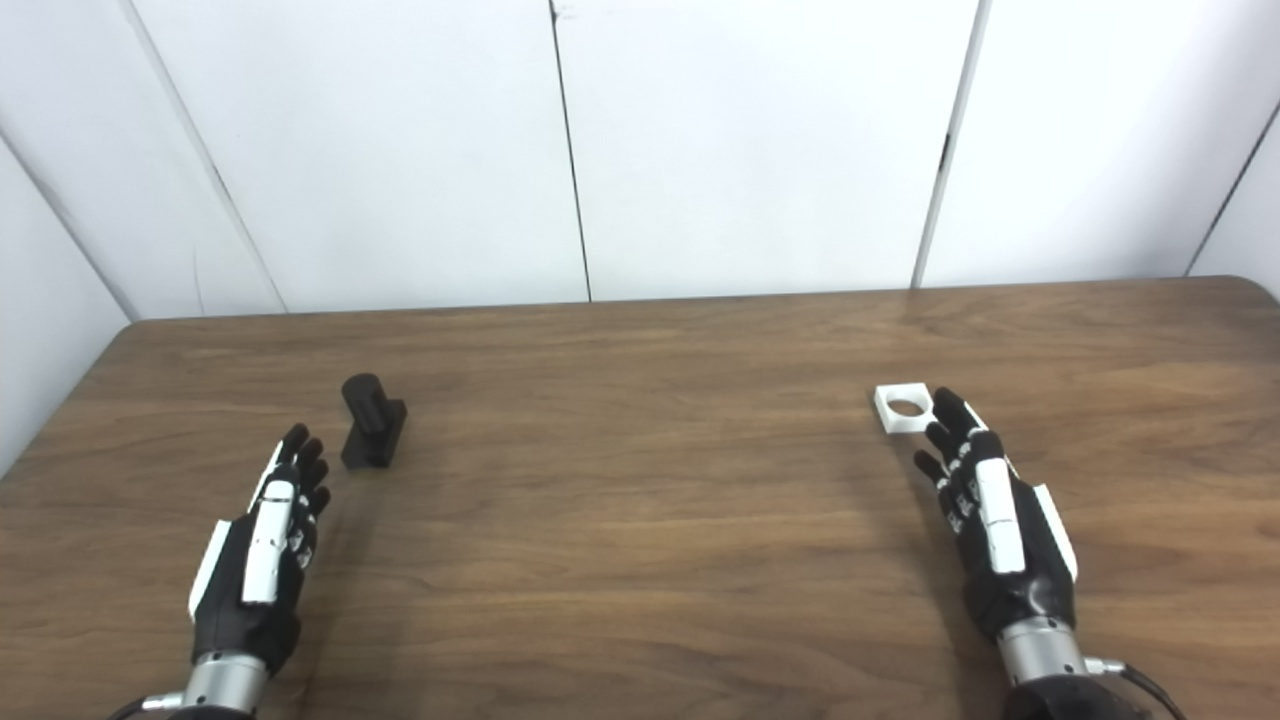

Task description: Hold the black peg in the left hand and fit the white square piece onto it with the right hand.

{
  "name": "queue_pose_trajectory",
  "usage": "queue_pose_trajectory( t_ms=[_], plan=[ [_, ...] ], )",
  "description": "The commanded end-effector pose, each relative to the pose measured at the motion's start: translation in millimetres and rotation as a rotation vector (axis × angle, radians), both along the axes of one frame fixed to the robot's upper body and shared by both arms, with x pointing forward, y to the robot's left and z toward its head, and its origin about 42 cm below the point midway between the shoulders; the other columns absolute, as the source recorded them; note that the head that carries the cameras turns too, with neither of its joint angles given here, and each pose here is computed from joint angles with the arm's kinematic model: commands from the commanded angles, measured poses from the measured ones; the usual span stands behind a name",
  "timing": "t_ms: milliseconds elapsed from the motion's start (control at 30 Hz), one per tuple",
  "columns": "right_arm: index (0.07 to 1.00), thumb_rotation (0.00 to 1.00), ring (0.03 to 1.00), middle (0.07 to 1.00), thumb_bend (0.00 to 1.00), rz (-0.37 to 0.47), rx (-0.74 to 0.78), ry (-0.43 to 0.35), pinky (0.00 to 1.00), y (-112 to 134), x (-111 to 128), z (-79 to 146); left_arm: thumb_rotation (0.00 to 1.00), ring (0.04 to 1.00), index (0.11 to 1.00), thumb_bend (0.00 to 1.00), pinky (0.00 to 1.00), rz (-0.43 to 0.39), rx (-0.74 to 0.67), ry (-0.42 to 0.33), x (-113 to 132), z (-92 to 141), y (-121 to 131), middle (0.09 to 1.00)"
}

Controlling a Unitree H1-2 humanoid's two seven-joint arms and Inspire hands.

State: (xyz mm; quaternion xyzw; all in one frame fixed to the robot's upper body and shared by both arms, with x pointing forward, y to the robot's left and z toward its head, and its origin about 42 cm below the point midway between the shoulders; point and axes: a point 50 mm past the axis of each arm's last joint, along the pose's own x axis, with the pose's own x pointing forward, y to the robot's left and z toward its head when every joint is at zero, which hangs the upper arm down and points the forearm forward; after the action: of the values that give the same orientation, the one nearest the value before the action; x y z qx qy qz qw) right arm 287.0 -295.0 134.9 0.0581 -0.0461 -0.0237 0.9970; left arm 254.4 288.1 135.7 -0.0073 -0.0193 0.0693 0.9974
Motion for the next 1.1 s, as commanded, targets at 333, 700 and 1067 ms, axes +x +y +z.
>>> queue_pose_trajectory(
  t_ms=[333,700,1067],
  plan=[
    [0.901,0.90,0.958,0.948,0.64,0.009,-0.008,-0.075,0.93,0.5,4.7,13.9,0.96,1.000,1.000,0.35,1.00,-0.015,0.038,-0.078,7.7,18.6,0.6,1.000],
    [0.906,0.91,0.966,0.954,0.65,0.016,-0.031,-0.070,0.93,0.3,7.8,12.4,0.66,1.000,0.968,0.42,1.00,0.080,0.326,-0.034,12.1,24.1,0.8,0.995],
    [0.911,0.94,0.983,0.961,0.64,0.030,-0.056,-0.075,0.89,2.3,11.0,10.5,0.43,1.000,0.944,0.73,1.00,0.250,0.740,0.023,44.2,52.7,-5.0,1.000]
  ],
)
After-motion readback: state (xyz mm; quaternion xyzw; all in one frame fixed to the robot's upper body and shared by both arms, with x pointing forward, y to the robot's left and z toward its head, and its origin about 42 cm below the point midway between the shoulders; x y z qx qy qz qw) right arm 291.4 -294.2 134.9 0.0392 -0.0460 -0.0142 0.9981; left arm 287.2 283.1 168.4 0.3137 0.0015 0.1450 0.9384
